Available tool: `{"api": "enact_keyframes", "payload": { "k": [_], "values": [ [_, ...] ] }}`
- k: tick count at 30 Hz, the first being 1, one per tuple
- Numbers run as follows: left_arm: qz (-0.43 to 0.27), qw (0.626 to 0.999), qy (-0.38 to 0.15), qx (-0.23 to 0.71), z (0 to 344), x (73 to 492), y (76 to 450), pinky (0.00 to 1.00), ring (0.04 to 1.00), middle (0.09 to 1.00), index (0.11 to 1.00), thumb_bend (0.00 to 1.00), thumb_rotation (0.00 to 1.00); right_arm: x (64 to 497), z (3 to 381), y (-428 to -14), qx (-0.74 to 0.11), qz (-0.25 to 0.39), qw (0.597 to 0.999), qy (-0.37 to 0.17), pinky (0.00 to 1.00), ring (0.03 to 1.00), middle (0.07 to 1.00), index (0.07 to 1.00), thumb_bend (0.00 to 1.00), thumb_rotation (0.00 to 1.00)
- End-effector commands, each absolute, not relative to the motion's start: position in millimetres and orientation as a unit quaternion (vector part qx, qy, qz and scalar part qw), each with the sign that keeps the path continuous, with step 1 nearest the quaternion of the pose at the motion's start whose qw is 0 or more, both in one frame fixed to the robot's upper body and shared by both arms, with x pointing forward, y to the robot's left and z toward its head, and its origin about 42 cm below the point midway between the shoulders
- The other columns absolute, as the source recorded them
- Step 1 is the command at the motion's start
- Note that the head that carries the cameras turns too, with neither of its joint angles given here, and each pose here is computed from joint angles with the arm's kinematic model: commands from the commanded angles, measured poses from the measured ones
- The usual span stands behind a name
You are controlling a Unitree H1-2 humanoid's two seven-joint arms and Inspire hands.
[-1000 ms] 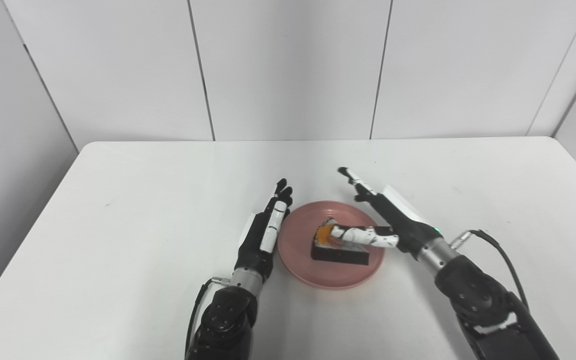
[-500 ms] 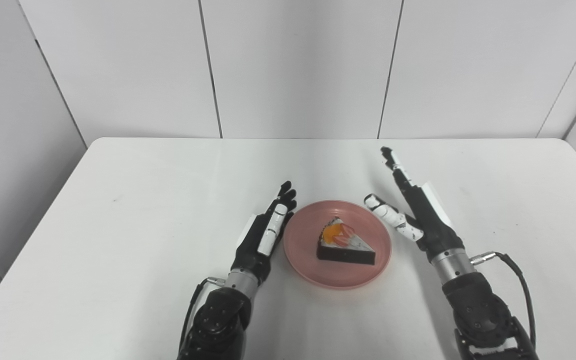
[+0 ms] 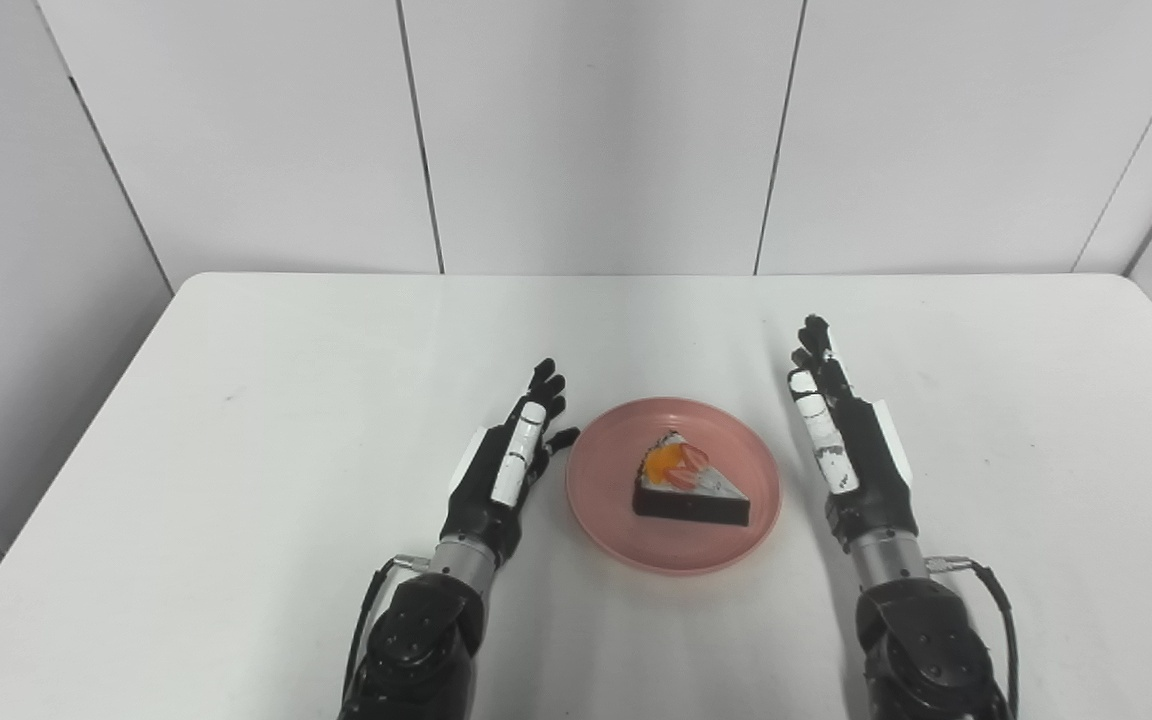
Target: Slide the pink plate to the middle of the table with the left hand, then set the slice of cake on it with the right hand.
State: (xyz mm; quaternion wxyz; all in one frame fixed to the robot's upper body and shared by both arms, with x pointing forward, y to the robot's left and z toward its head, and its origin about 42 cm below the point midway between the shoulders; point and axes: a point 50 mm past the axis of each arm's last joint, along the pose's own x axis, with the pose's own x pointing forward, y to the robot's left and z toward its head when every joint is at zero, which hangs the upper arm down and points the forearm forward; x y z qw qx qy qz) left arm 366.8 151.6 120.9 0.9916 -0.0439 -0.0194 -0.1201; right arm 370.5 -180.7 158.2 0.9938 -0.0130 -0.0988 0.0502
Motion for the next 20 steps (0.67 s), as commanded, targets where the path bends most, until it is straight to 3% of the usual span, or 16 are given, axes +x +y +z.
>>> {"api": "enact_keyframes", "payload": {
  "k": [1, 10, 20],
  "values": [
    [-0.113, 0.992, -0.041, -0.034, 130, 374, 161, 1.00, 1.000, 1.000, 1.000, 0.66, 1.00, 377, 177, -174, 0.005, 0.055, 0.989, -0.135, 1.00, 1.000, 1.000, 1.000, 0.56, 0.94],
    [-0.106, 0.992, -0.050, -0.045, 130, 373, 166, 1.00, 1.000, 1.000, 1.000, 0.64, 1.00, 374, 175, -165, 0.054, 0.054, 0.992, -0.099, 1.00, 1.000, 1.000, 1.000, 0.44, 0.93],
    [-0.109, 0.992, -0.061, -0.037, 135, 370, 154, 1.00, 1.000, 1.000, 1.000, 0.60, 1.00, 364, 170, -172, 0.071, 0.021, 0.994, -0.086, 1.00, 1.000, 1.000, 1.000, 0.52, 0.85]
  ]
}}
